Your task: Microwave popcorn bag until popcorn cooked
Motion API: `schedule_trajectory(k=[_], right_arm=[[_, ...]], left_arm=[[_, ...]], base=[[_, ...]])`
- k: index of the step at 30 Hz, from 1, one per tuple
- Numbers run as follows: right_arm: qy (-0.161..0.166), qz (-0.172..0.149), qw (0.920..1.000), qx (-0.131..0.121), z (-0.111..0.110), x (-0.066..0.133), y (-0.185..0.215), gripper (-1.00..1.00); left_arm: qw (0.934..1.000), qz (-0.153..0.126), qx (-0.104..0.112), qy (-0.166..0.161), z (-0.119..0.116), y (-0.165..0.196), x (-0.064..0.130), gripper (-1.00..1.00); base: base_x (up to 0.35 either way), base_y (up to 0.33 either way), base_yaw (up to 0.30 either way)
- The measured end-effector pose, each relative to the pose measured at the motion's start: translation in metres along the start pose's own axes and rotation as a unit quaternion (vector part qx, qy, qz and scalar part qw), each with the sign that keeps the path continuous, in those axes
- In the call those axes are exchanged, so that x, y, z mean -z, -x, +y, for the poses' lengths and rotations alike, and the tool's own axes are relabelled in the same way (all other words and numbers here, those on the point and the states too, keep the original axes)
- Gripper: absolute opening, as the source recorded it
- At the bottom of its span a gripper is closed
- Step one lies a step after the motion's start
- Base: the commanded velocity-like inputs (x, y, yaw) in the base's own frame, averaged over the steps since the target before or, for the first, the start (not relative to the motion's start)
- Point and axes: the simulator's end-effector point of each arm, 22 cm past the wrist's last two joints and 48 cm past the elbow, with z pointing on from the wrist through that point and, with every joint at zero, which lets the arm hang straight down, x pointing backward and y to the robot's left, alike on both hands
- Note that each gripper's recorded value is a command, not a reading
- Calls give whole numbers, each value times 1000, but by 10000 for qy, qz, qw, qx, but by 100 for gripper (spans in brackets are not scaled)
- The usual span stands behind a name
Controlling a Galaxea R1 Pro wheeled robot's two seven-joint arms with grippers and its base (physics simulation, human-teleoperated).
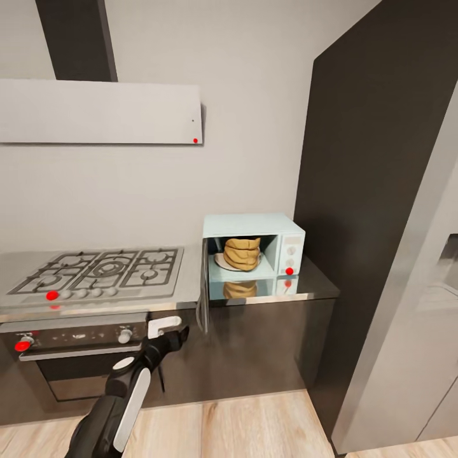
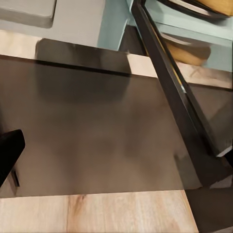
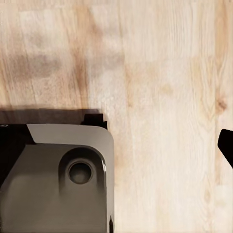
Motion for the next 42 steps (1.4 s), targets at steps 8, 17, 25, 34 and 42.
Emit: schedule_trajectory(k=[8, 17, 25, 34, 42], right_arm=[[4, 20, 10000, 8, 0, 0, -1, 100], [9, 7, 10000, -6, 1, 0, 1, 100], [7, -38, 10000, -8, 1, 1, 4, 100], [5, -48, 9993, -384, 2, 2, 0, 100], [-32, -96, 9957, -917, -1, 2, 3, 100]], left_arm=[[10000, -57, -1, 30, 3, 3, 0, 100], [10000, -90, -16, -9, -1, 5, 1, 100], [9999, -152, -41, -7, -1, 11, 4, 100], [9998, -210, -52, -20, -3, 16, 6, 100], [9997, -249, -48, -40, -5, 20, 8, 100]], base=[[309, 0, 0], [69, 0, -115], [0, 0, -181], [0, 0, -207], [0, 0, -242]])
